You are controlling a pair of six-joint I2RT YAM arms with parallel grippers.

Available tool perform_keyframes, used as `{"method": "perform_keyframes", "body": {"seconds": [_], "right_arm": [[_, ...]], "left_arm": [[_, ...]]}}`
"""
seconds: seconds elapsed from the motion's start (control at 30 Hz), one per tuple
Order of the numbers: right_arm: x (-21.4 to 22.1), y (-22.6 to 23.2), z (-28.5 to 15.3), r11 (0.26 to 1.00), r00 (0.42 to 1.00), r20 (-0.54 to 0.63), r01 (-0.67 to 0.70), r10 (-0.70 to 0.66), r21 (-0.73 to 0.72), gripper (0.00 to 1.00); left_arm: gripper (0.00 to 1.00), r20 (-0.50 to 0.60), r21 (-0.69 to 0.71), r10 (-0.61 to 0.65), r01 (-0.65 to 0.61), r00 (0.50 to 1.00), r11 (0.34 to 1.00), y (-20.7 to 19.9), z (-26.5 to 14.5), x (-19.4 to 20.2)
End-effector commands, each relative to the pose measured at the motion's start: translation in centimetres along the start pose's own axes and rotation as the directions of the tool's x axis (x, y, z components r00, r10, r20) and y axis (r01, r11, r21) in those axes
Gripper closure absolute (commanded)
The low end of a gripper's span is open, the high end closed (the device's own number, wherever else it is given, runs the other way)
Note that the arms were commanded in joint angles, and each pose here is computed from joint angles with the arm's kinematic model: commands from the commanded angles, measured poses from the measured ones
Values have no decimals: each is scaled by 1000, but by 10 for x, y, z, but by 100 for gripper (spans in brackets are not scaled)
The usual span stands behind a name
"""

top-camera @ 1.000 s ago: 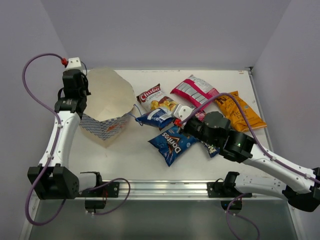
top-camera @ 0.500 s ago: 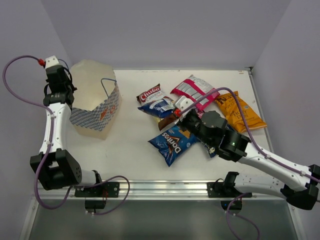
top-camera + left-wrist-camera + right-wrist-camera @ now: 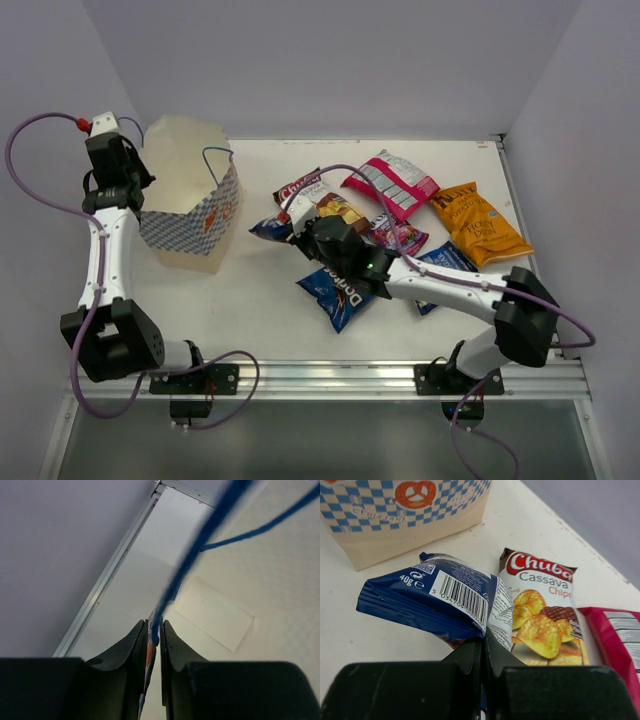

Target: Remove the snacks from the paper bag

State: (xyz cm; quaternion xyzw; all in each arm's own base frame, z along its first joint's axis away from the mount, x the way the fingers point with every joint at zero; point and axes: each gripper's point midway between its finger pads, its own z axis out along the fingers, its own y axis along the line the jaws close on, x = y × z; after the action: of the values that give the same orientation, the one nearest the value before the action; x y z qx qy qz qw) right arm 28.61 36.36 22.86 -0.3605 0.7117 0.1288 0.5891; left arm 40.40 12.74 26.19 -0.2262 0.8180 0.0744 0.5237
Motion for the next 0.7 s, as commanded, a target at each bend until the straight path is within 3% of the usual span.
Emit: {"method": "perform_keyframes", "body": {"seconds": [0.0, 0.07, 0.17, 0.23, 0.3, 0.33, 0.37, 0.4, 0.43, 0.5, 0.67], "right_arm": [[-44, 9, 24, 998, 985, 160, -67, 67, -4, 100], [-21, 26, 43, 998, 993, 109, -50, 53, -26, 100], [9, 46, 51, 996, 998, 39, -49, 52, -73, 100], [25, 63, 47, 986, 999, -21, -49, 46, -158, 83], [37, 74, 36, 972, 995, -89, -69, 50, -226, 67], [39, 75, 31, 967, 993, -108, -79, 54, -241, 48], [33, 73, 22, 965, 992, -111, -93, 67, -247, 39], [38, 72, 13, 962, 986, -152, -108, 71, -251, 29], [32, 73, 7, 955, 982, -157, -142, 104, -260, 14], [18, 66, -15, 949, 978, -162, -173, 132, -265, 2], [-26, 38, -51, 952, 976, -121, -206, 183, -227, 1]], "left_arm": [[78, 48, 51, 46, -48, 998, 998, -4, -20, -9], [65, 56, 50, 52, -55, 997, 997, -2, -26, -8], [55, 40, 61, 65, -68, 997, 996, -4, -32, -5], [48, 37, 78, 70, -73, 997, 994, -6, -37, -4], [27, 25, 116, 84, -86, 996, 990, -11, -42, -2], [20, 26, 121, 87, -90, 996, 989, -12, -46, -3], [6, 27, 151, 92, -95, 995, 984, -16, -51, -4], [0, 14, 181, 95, -96, 995, 979, -21, -55, -2], [0, 24, 196, 94, -97, 995, 976, -24, -63, -5], [0, 20, 209, 93, -96, 995, 973, -25, -72, -4], [0, 50, 222, 89, -98, 995, 970, -26, -98, -14]]}}
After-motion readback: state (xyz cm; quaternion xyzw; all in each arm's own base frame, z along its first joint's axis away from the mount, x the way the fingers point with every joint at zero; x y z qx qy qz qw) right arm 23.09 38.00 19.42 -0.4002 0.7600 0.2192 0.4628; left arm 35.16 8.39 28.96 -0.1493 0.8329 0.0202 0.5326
